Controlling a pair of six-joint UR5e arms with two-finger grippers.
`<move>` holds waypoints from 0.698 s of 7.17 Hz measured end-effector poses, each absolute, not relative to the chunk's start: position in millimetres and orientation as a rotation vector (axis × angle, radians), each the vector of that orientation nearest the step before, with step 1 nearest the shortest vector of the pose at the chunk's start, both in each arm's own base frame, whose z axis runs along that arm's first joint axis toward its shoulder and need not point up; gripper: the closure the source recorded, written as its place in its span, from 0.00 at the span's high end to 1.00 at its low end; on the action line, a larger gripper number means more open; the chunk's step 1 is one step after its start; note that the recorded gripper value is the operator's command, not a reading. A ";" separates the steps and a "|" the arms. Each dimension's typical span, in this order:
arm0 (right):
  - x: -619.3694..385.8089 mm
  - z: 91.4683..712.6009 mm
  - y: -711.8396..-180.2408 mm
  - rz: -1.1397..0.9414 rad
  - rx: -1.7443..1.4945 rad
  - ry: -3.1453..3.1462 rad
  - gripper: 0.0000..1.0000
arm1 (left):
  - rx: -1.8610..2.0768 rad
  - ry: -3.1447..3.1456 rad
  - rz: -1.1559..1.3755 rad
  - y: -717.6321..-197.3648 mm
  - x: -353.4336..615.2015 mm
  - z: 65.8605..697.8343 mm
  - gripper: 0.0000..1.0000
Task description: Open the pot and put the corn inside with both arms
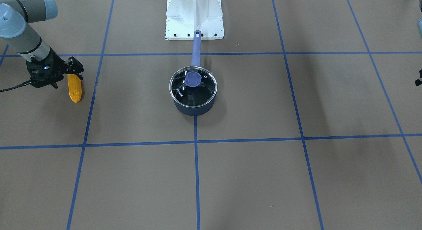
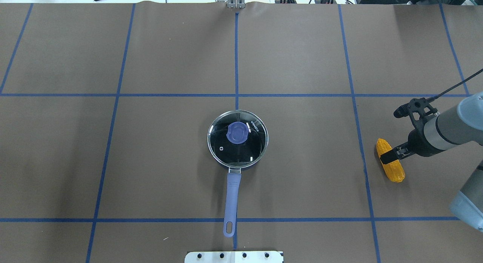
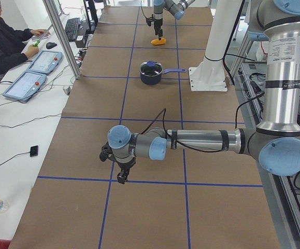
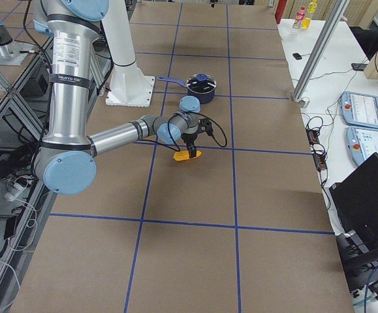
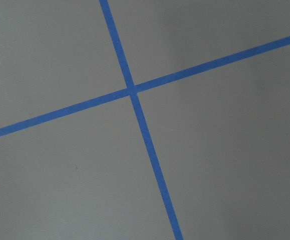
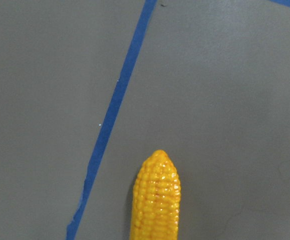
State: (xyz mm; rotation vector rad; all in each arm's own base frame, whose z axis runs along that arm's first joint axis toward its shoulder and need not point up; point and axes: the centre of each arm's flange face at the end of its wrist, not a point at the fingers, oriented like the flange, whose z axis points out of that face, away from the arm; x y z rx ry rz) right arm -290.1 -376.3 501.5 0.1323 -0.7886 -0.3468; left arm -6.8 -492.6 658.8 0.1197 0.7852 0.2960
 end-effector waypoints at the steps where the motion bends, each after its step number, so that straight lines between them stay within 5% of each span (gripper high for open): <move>1: -296.4 505.9 -371.5 -0.360 0.131 -0.773 0.95 | 0.119 0.785 0.296 -492.2 -6.9 659.5 1.00; 5: -313.7 519.9 -361.8 -0.395 0.113 -0.744 0.84 | 0.114 0.785 0.296 -491.5 -7.0 662.6 0.99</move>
